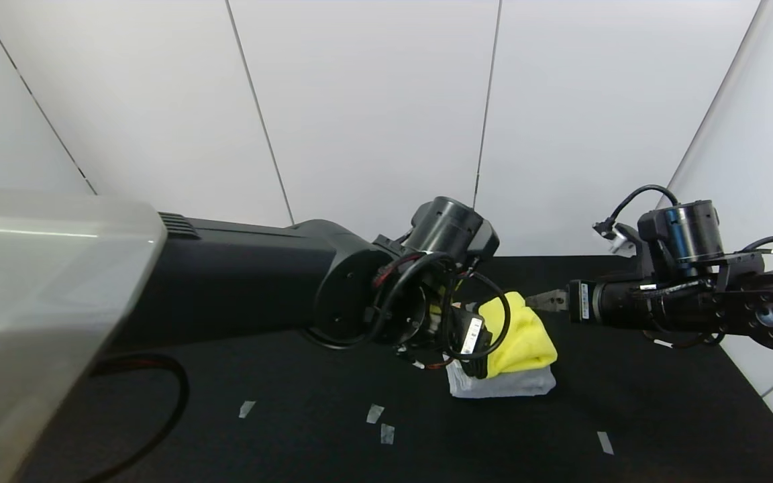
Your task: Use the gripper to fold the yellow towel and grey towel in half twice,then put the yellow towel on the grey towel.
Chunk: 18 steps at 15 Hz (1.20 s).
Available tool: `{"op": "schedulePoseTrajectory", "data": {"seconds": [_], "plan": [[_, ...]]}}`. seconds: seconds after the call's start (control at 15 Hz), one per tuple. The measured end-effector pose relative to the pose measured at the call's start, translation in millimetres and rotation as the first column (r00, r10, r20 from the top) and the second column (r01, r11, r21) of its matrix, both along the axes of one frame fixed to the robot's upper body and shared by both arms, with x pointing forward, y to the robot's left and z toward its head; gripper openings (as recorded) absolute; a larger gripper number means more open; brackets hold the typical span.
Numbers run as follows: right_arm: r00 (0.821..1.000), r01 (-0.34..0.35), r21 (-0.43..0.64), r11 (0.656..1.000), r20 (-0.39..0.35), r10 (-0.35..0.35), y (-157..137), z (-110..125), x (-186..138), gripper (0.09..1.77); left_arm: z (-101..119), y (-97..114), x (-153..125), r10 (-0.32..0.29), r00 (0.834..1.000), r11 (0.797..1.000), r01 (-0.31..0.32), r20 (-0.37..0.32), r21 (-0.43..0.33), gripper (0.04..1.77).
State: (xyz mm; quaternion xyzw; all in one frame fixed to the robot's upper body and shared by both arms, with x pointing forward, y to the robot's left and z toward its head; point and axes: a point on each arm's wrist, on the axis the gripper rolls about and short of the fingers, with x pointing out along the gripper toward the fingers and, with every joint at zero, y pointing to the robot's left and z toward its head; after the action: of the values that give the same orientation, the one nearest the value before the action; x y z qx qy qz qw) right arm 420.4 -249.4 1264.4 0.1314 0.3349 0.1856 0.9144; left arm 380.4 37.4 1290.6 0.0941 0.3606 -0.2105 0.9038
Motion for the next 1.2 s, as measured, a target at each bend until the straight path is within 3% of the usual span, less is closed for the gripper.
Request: {"op": "schedulePoseTrajectory", "data": {"seconds": [0.47, 0.73, 0.93, 1.2], "plan": [[0.999, -0.026, 0.003, 1.0, 0.028, 0.026, 1.1, 23.4, -36.1, 1.7, 35.6, 68.3, -31.7, 0.05, 0.998, 0.999, -0.05, 0.028, -0.011, 1.7], [1.0, -0.025, -0.005, 1.0, 0.014, 0.025, -9.9, 49.3, -78.1, 1.7, 56.9, 111.0, -63.5, 0.037, 0.995, 0.999, -0.037, 0.098, -0.007, 1.7], [0.999, 0.023, -0.037, 0.999, 0.048, -0.021, -18.4, 67.4, -111.7, 1.7, 69.6, 147.3, -89.0, 0.032, 0.987, 0.999, -0.034, 0.159, 0.012, 1.71], [0.989, 0.08, -0.071, 0.994, 0.133, -0.07, -28.3, 83.1, -155.4, 1.7, 81.6, 201.2, -121.4, 0.106, 0.965, 0.994, -0.112, 0.238, 0.009, 1.71]]}}
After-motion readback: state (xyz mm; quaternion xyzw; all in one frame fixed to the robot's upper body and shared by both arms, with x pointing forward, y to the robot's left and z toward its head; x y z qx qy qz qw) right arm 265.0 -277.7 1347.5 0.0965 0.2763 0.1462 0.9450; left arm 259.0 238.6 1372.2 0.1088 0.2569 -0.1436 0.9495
